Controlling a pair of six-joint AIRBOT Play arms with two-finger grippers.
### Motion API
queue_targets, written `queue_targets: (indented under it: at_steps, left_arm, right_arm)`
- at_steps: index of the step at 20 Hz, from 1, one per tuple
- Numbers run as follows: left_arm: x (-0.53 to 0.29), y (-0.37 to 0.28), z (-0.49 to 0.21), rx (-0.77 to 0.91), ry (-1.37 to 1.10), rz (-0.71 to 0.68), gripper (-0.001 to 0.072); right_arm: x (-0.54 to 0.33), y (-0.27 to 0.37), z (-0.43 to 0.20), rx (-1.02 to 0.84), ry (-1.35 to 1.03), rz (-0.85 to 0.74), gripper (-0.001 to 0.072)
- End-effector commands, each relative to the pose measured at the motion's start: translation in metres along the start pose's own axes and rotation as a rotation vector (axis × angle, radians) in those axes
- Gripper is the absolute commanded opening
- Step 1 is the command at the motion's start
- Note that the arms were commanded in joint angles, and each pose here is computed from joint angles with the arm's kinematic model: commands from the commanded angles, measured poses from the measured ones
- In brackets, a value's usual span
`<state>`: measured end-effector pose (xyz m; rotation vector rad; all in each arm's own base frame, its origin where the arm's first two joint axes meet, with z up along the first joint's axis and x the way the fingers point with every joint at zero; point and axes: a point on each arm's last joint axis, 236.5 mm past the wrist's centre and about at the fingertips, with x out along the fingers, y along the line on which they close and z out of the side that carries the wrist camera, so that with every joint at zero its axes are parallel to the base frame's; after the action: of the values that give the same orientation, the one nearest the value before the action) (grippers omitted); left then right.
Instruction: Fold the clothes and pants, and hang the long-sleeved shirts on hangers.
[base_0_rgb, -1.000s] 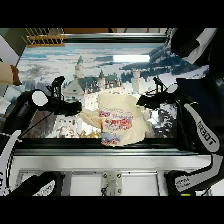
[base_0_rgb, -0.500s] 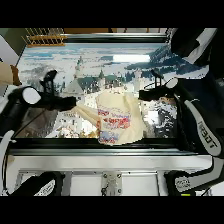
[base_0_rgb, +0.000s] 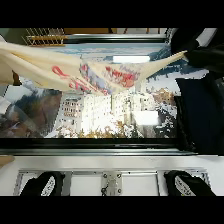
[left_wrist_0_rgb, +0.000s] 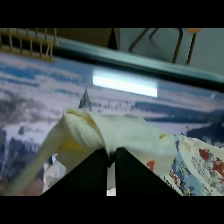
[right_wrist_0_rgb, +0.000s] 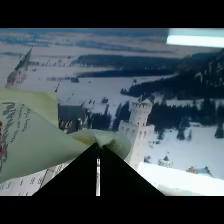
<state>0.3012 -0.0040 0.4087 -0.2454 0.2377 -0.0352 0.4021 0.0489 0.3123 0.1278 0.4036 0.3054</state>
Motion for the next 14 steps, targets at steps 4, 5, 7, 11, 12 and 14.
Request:
queue_targets:
  at_steps: [4, 5, 7, 11, 12, 14]
  left_arm:
    - [-0.093, -0.002, 0.066, 0.040, -0.264, 0.083, 0.0008]
    - [-0.088, 0.003, 0.063, 0.035, -0.241, 0.102, 0.0008]
    - [-0.060, 0.018, 0.045, 0.011, -0.131, 0.127, 0.0008]
    - [0.041, 0.043, -0.017, -0.080, 0.196, 0.089, 0.0008]
    - [0.072, 0.044, -0.035, -0.095, 0.274, 0.067, 0.0008]
    - [0.140, 0.041, -0.081, -0.086, 0.425, 0.026, 0.0008]
  right_arm:
    - [-0.099, 0.029, 0.001, -0.038, -0.037, -0.066, 0.0010]
    - [-0.102, 0.023, -0.018, -0.022, 0.037, -0.098, 0.0010]
    - [-0.102, 0.010, -0.056, 0.033, 0.186, -0.145, 0.0010]
    - [-0.072, 0.004, -0.139, 0.210, 0.450, -0.118, 0.0010]
    - [-0.060, 0.004, -0.160, 0.246, 0.511, -0.097, 0.0010]
    - [-0.035, -0.006, -0.202, 0.312, 0.618, -0.091, 0.0010]
